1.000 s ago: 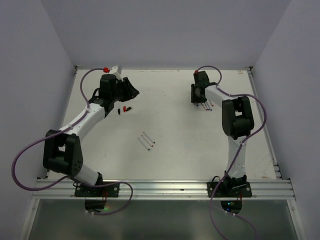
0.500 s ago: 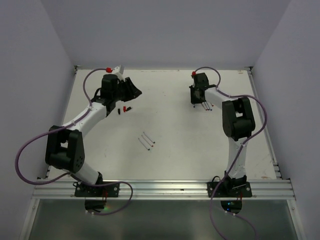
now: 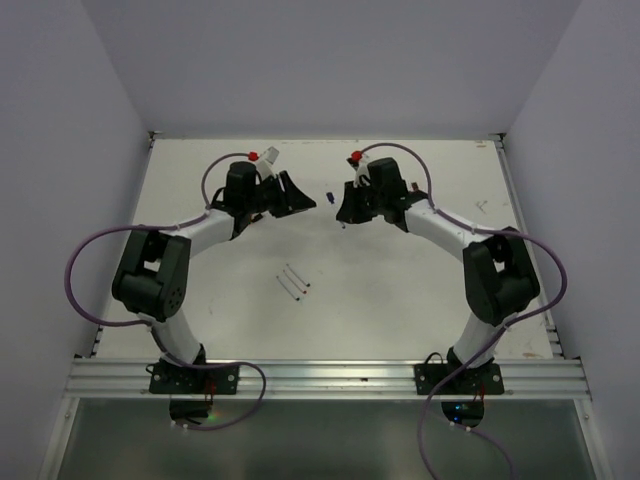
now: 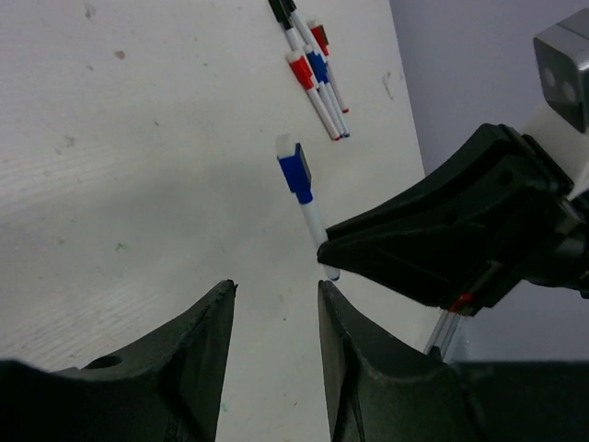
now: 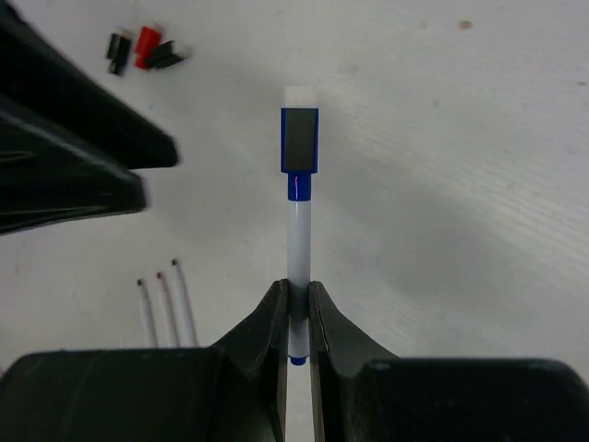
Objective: Open the pen caps
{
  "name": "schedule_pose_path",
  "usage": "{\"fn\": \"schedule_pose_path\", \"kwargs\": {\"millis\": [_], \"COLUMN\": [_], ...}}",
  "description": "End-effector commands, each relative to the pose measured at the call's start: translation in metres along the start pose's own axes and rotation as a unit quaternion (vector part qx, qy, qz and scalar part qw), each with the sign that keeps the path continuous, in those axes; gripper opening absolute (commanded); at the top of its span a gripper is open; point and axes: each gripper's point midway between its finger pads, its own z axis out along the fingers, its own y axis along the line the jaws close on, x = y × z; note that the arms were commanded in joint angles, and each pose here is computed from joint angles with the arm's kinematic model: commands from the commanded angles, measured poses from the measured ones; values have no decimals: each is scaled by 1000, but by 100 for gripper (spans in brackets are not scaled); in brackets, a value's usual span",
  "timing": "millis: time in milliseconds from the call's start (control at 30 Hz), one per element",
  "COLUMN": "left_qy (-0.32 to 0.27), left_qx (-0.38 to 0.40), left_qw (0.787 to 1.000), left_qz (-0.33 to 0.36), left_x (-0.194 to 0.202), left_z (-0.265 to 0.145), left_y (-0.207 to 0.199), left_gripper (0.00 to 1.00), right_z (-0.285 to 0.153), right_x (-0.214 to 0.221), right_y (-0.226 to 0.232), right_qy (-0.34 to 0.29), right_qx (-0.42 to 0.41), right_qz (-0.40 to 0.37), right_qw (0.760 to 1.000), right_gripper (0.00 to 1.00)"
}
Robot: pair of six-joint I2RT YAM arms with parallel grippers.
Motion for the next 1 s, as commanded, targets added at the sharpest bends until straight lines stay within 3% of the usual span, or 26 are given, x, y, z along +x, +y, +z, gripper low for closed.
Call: {"fn": "schedule_pose_path", "kwargs": {"millis": [0, 333, 967], "left_qy": [3, -4, -3], "left_qx": [67, 93, 92], "left_qw": [998, 995, 995], "left_qz": [8, -18, -32], "left_x": [2, 3, 4], "left_z": [4, 5, 12], "left_y": [-32, -45, -39], "left_gripper": [45, 51, 49], "right_z": [-19, -30, -39], "right_x": [-14, -17, -6], "right_y": [55, 80, 93], "right_qy": [-33, -42, -42], "right_qx": [-68, -91, -93], "right_qz": [-28, -41, -57], "right_qw": [997, 994, 993], "right_gripper": [0, 0, 0]}}
